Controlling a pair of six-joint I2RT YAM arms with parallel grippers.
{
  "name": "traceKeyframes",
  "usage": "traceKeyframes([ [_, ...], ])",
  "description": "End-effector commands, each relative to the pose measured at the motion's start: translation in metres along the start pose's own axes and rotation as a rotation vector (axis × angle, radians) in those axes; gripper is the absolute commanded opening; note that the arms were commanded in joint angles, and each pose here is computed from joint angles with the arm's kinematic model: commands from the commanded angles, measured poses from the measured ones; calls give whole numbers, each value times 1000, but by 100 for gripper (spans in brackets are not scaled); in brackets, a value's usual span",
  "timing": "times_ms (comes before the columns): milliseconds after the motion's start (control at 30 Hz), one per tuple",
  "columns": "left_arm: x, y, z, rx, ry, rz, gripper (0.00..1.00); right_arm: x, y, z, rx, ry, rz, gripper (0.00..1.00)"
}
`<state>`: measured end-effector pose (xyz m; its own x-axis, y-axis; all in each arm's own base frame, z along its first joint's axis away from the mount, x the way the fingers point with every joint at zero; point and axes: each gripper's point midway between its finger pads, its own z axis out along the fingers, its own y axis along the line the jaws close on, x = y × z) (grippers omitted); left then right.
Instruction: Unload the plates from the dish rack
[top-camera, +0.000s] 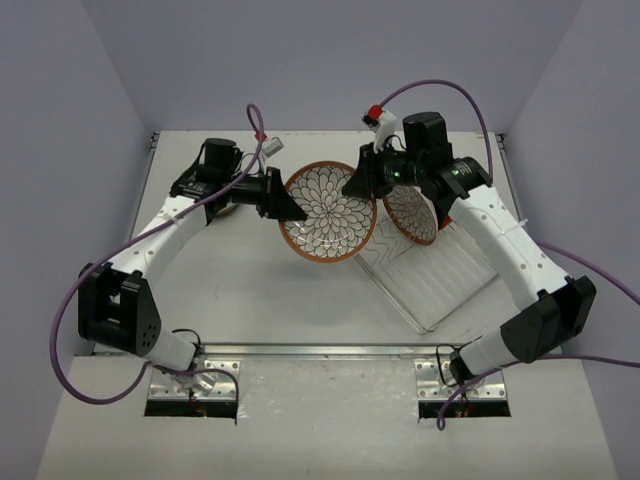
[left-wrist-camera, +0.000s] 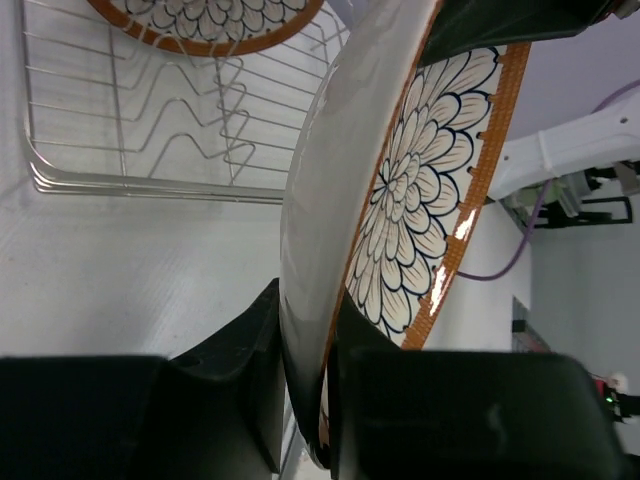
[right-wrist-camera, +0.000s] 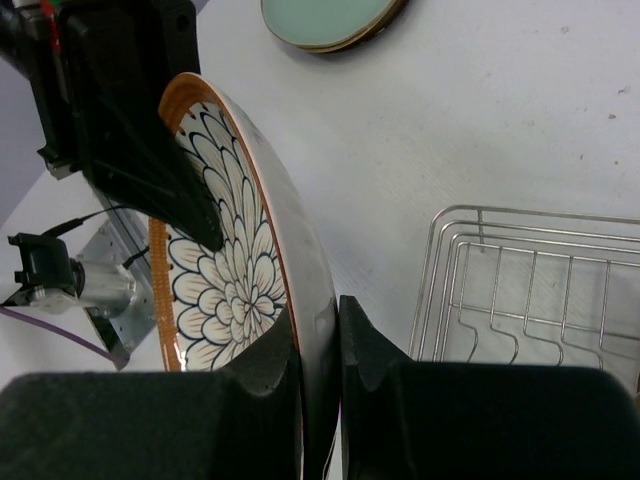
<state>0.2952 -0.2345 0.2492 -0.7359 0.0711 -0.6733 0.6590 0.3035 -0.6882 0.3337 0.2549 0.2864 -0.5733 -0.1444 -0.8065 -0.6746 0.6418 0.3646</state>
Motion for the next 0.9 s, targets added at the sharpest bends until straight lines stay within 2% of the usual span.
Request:
traceKeyframes([
  [0, -14, -21, -5, 128, -25, 42, 0, -46, 25, -17, -85, -165, -11, 1],
  [67, -17, -15, -13, 126, -46, 11, 0, -44, 24, -16, -83, -161, -2, 8],
  [100, -20, -12, -18, 126, -62, -4, 0, -43, 23, -16, -78, -160, 3, 19],
  [167, -28, 5, -37, 83, -114, -42, 0, -42, 18, -16, -56, -161, 16, 62],
  [200, -31, 12, -44, 65, -135, -56, 0, -43, 15, -17, -43, -165, 20, 69],
  [233, -34, 21, -52, 41, -155, -76, 0, -43, 12, -18, -27, -170, 22, 89],
  [267, -38, 35, -63, -2, -180, -103, 0, -45, 7, -21, -5, -179, 25, 94],
  [333, -51, 71, -99, -117, -249, -151, 0, -49, -10, -30, 60, -203, 36, 99],
  [433, -58, 112, -132, -286, -297, -199, 0, -49, -29, -39, 137, -210, 32, 99],
  [467, -61, 137, -152, -404, -313, -219, 0, -48, -38, -43, 182, -211, 30, 99],
  [500, -65, 142, -156, -421, -311, -232, 0, -46, -45, -44, 213, -209, 21, 99],
  [567, -67, 183, -186, -578, -333, -263, 0, -38, -57, -50, 280, -198, -16, 99],
  [633, -63, 211, -206, -654, -345, -324, 0, -29, -66, -54, 331, -184, -40, 99],
  [733, -66, 234, -230, -692, -379, -392, 0, -21, -72, -60, 373, -175, -68, 99],
  [867, -55, 271, -240, -669, -389, -504, 0, -10, -75, -66, 391, -164, -77, 99],
])
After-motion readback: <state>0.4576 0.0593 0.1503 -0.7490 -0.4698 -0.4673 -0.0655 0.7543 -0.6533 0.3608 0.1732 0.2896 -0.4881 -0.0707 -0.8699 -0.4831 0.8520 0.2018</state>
